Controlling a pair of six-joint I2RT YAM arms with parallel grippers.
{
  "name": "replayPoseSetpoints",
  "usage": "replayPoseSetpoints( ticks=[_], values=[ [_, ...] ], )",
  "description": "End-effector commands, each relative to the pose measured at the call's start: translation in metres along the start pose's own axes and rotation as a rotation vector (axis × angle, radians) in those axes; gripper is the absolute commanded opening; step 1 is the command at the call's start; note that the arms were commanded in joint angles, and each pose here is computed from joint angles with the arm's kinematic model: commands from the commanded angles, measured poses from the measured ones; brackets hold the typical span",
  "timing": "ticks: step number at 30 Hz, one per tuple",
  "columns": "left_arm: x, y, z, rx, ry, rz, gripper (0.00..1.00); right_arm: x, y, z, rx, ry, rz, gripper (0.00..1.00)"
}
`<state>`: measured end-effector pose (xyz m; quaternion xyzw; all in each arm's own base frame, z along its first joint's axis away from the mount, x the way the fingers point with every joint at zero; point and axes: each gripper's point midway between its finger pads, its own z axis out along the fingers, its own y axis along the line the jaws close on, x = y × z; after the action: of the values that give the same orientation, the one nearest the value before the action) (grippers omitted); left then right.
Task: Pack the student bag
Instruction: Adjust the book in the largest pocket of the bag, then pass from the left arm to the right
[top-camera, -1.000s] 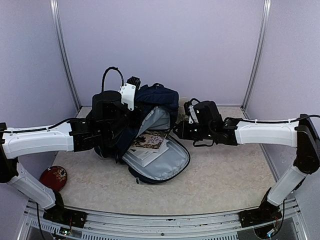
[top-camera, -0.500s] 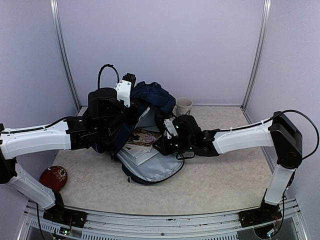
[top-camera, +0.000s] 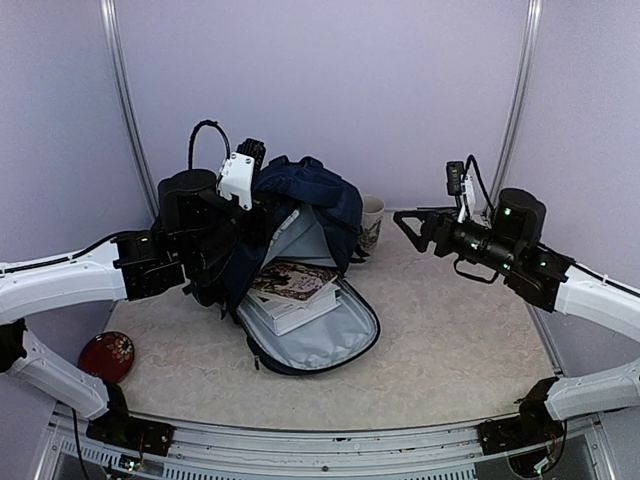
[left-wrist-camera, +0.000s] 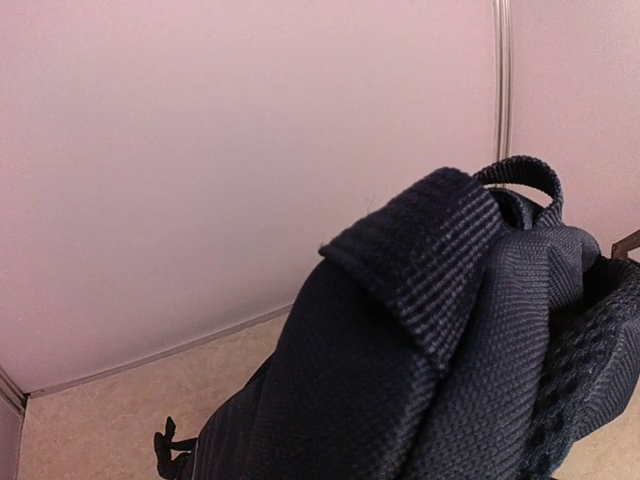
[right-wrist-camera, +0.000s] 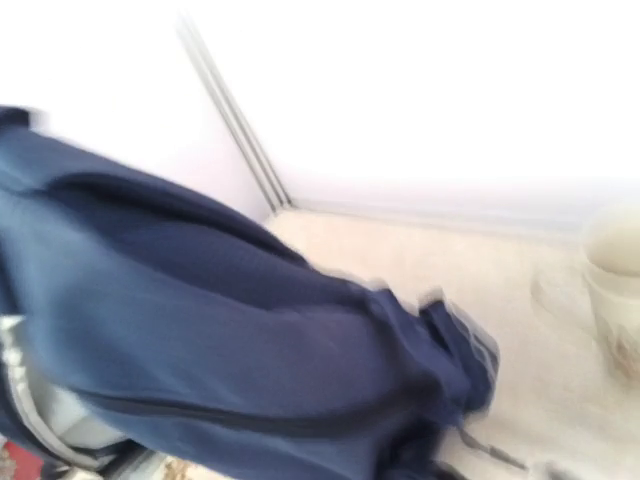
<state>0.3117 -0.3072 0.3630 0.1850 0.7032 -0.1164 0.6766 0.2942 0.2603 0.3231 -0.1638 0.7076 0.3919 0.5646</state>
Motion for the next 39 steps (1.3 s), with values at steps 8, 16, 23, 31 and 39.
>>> replayPoseSetpoints(
  ticks=[8,16,23,31,39],
  values=[
    [-0.136,0.015,-0.038,0.019,-0.381,-0.248,0.00,0.117,-0.004,0.002,-0.123,0.345,0.430,1.00],
    [-0.143,0.008,-0.040,0.013,-0.387,-0.230,0.00,0.162,0.011,0.027,-0.188,0.415,0.509,0.99],
    [-0.140,0.009,-0.041,0.000,-0.387,-0.218,0.00,0.203,0.005,0.030,-0.159,0.521,0.541,0.89],
    [-0.141,0.012,-0.037,-0.005,-0.393,-0.206,0.00,0.210,0.011,0.019,-0.174,0.580,0.540,0.82],
    [-0.144,0.020,-0.037,-0.019,-0.403,-0.213,0.00,0.208,0.033,0.030,-0.323,0.575,0.619,0.57]
  ],
)
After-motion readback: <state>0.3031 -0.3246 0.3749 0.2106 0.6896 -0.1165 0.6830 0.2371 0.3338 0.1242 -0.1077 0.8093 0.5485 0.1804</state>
